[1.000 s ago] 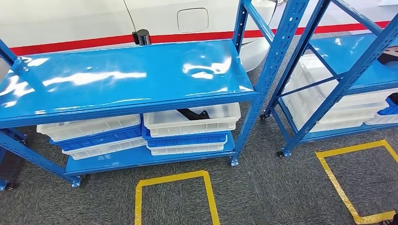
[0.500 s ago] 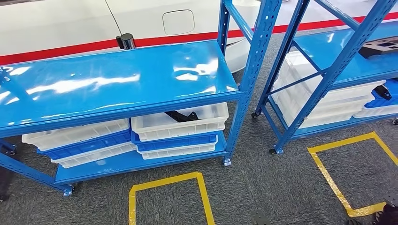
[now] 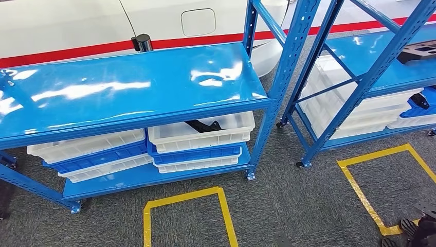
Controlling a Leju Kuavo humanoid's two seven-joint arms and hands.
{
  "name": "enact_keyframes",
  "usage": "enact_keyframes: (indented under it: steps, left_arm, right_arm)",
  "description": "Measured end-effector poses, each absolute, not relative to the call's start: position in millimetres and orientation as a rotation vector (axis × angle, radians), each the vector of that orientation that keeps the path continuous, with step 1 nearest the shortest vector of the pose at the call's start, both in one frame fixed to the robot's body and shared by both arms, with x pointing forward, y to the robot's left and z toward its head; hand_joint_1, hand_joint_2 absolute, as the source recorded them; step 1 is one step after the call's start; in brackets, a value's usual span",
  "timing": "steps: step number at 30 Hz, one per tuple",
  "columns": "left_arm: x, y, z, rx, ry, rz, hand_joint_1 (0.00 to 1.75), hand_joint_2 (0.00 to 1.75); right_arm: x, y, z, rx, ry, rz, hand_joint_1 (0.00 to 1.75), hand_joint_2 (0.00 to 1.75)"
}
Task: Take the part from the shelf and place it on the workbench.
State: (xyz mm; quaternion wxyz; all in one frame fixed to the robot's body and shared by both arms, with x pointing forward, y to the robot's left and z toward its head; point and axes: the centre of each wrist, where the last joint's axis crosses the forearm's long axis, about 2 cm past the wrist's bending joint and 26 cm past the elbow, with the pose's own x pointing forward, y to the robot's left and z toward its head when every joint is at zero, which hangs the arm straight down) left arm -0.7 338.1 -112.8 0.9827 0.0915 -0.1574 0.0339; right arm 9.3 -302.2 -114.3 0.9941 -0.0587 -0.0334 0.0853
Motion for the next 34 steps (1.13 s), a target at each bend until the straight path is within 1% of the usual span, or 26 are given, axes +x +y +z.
enact_keyframes:
  steps: [17,34]
  left_arm:
    - [-4,301,-115,0.031,-0.270,0.034,0.00,0.00]
    - [-2,292,-113,-0.011,-0.245,-0.016,0.00,0.00]
  right_arm:
    - [3,-299,-114,-0.068,-0.123,0.118,0.00,0.00]
    - [-4,-295,-113,-0.020,-0.178,0.058,0.00,0.00]
